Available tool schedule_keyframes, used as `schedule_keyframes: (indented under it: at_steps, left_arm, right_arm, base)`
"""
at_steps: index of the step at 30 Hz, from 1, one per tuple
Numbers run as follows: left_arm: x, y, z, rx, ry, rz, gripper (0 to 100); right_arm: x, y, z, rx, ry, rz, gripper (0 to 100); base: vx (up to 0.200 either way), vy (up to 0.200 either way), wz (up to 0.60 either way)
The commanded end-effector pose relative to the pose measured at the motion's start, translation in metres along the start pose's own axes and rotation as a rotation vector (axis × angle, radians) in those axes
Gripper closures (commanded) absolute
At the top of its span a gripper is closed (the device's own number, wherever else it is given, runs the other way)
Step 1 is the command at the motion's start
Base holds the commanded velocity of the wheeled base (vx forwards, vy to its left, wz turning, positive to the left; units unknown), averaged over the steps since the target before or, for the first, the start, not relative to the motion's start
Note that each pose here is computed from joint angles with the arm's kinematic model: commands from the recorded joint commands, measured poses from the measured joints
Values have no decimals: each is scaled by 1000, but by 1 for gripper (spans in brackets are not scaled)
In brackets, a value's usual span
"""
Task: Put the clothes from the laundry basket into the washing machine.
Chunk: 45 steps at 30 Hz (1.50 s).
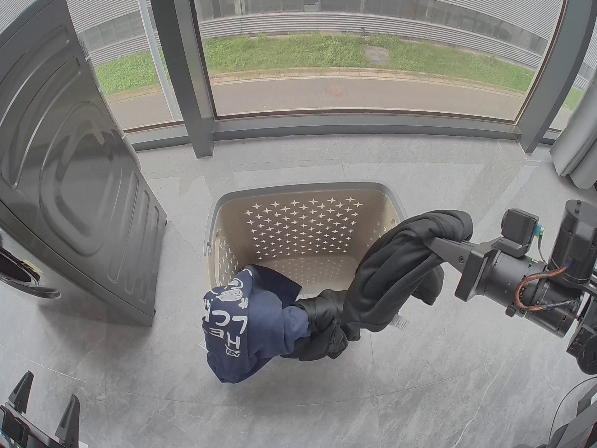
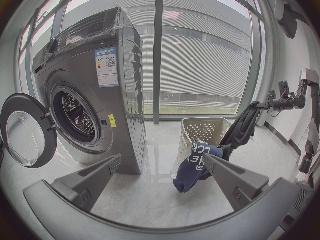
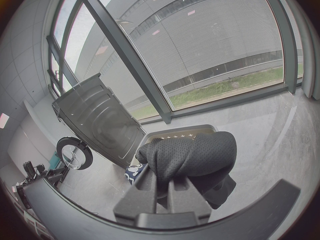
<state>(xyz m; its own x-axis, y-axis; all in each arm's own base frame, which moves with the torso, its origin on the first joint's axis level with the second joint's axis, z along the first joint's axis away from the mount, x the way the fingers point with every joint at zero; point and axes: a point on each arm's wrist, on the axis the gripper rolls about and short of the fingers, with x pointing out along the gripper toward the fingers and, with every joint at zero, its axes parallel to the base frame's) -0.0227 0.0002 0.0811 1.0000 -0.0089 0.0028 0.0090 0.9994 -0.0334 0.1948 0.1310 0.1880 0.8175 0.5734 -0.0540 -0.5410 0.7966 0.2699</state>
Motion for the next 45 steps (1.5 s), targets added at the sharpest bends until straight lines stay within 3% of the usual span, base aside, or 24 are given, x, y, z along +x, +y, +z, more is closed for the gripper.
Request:
schedule_keyframes:
  at_steps: [1,14,20,28,32,35,45]
  left_arm:
    - [0,0,-5,0,1,0,0]
    - [0,0,-5,-2,1,0,0]
    - [0,0,-5,0,1,-2,0]
    - [0,0,-5,0,3,0,0]
    - [0,0,-5,0,3,-2,0]
    - [0,0,-5,0,3,0,0]
    - [0,0,-5,0,1,-2,0]
  right_arm:
    - [-12,5,11,-1,-55,21,100]
    - [-13,4,8,-8,-44,22,100]
    - [-13,6,7,-10,-36,31,100]
    - [-13,6,6,-12,-36,20,100]
    - [-12,6,6,-13,-54,-79,100]
    - [-12,10,4,-14,-58,-108,100]
    - [-11,11,5,-13,-63,-111,100]
  base:
    - [-200,0,0]
    - [-200,0,0]
    - [0,0,0]
    - [0,200,0]
    - [0,200,0]
    - [0,200,0]
    - [0,200,0]
